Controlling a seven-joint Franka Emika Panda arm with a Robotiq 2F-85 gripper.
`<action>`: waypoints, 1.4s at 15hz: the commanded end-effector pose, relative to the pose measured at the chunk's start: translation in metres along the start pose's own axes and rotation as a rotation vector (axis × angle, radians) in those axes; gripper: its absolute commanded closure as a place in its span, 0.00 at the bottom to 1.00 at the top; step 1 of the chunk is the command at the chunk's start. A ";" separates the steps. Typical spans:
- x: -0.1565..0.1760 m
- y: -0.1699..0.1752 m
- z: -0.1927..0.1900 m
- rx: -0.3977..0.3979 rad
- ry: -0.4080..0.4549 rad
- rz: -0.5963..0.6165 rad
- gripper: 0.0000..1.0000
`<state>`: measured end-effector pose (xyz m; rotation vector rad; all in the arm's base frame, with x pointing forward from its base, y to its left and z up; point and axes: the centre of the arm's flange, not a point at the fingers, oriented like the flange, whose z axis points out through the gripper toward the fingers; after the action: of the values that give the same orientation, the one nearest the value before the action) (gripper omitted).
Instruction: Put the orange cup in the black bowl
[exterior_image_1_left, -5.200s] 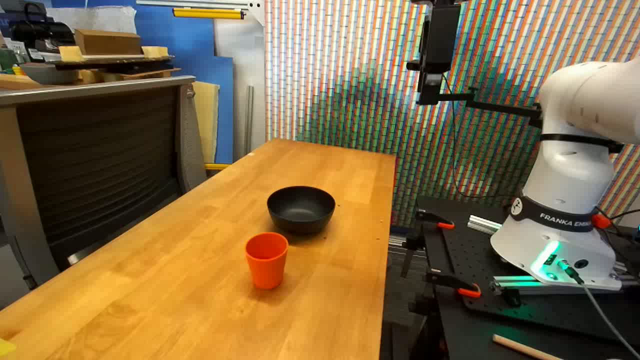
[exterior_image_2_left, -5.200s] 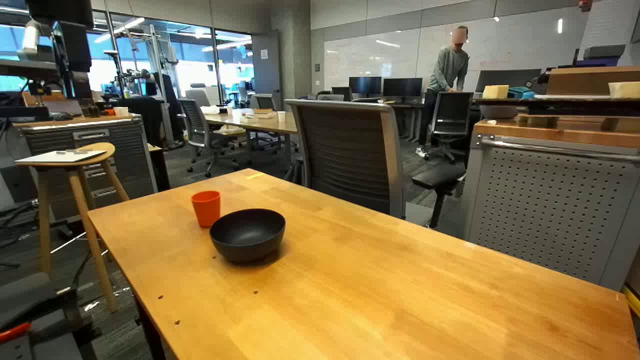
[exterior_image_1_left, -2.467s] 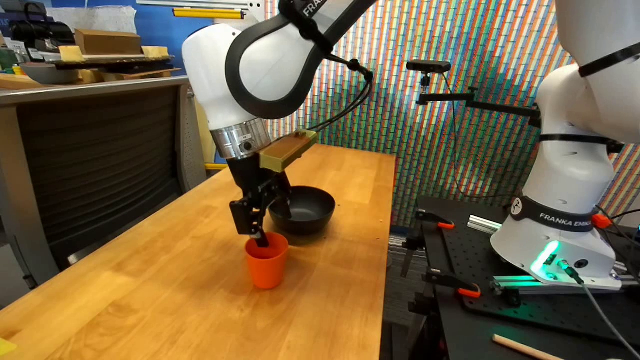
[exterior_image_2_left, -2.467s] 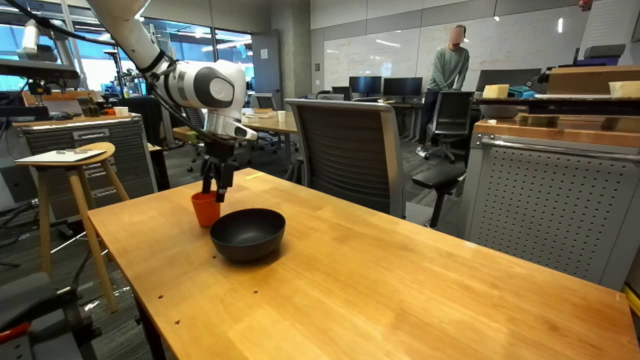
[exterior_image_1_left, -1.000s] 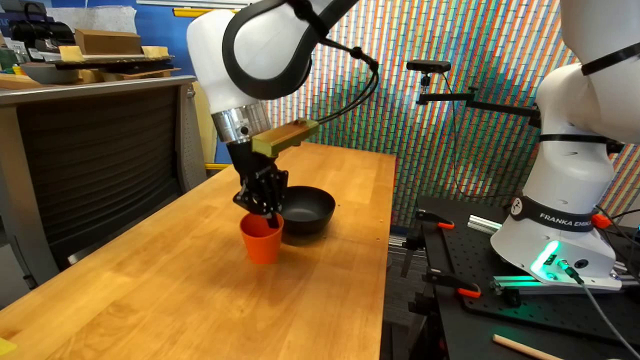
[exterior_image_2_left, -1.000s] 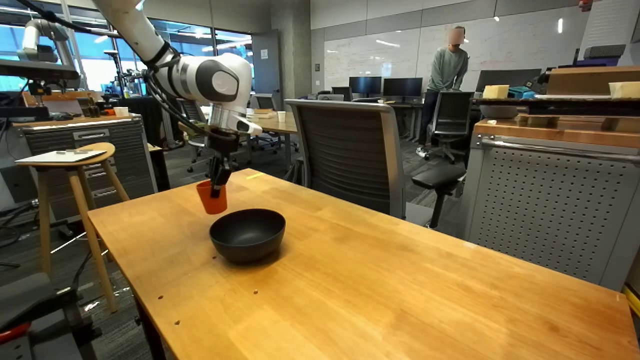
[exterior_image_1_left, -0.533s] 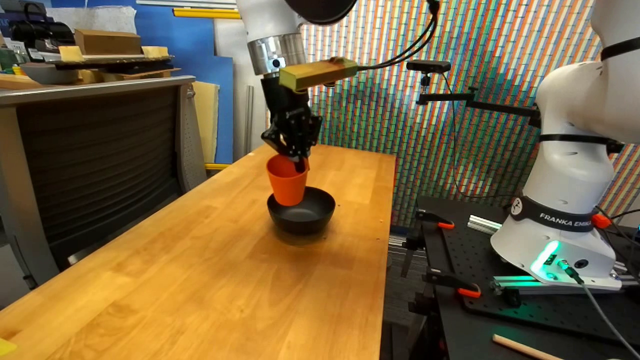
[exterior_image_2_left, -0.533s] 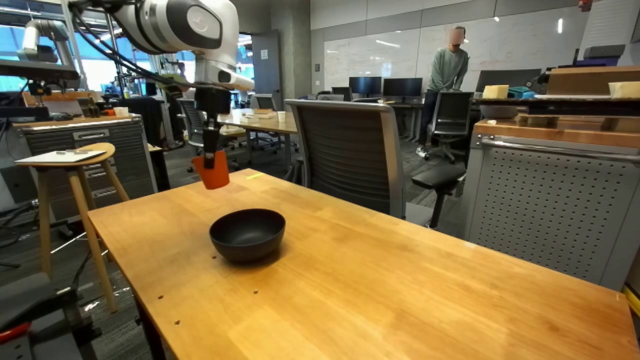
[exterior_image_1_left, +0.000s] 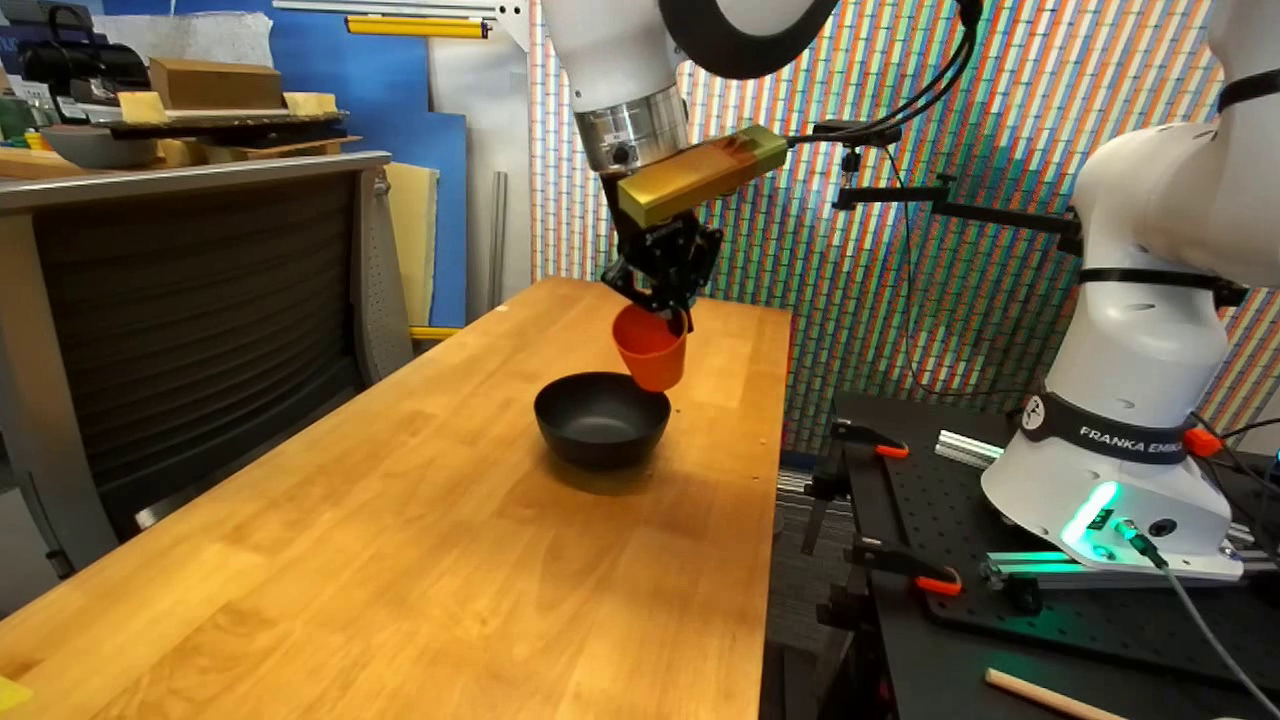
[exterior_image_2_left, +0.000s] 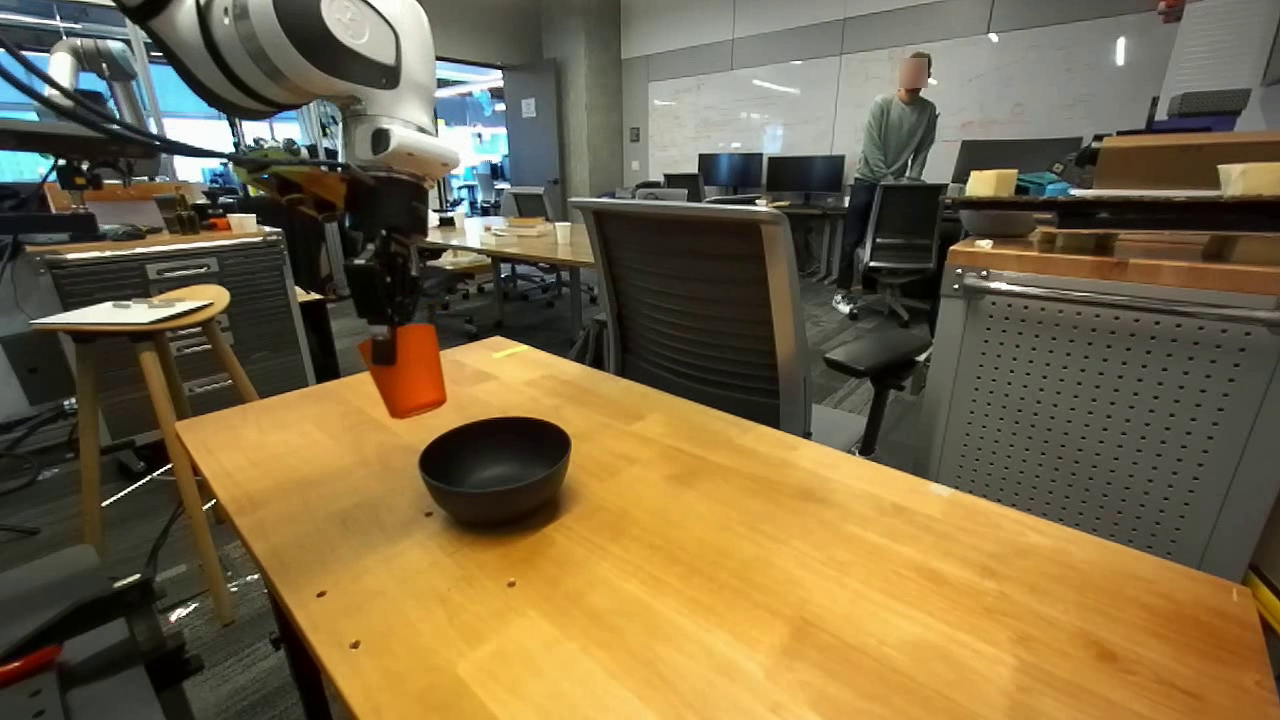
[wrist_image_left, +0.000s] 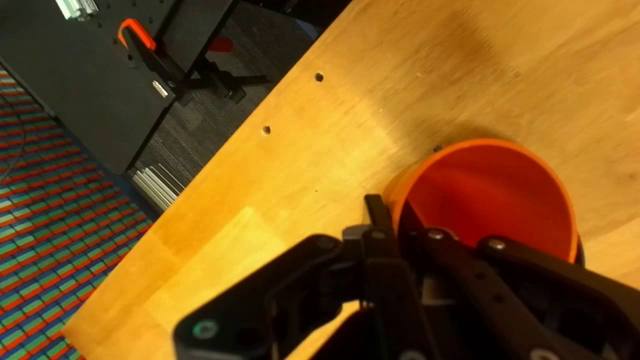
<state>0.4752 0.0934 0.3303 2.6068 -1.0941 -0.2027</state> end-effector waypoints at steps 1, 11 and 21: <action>0.010 -0.006 0.019 -0.001 -0.002 0.018 0.98; 0.044 -0.052 0.079 0.006 0.027 0.028 0.98; 0.079 -0.108 0.093 0.151 -0.037 -0.131 0.98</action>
<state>0.5519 0.0879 0.2139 2.7515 -1.0212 -0.1821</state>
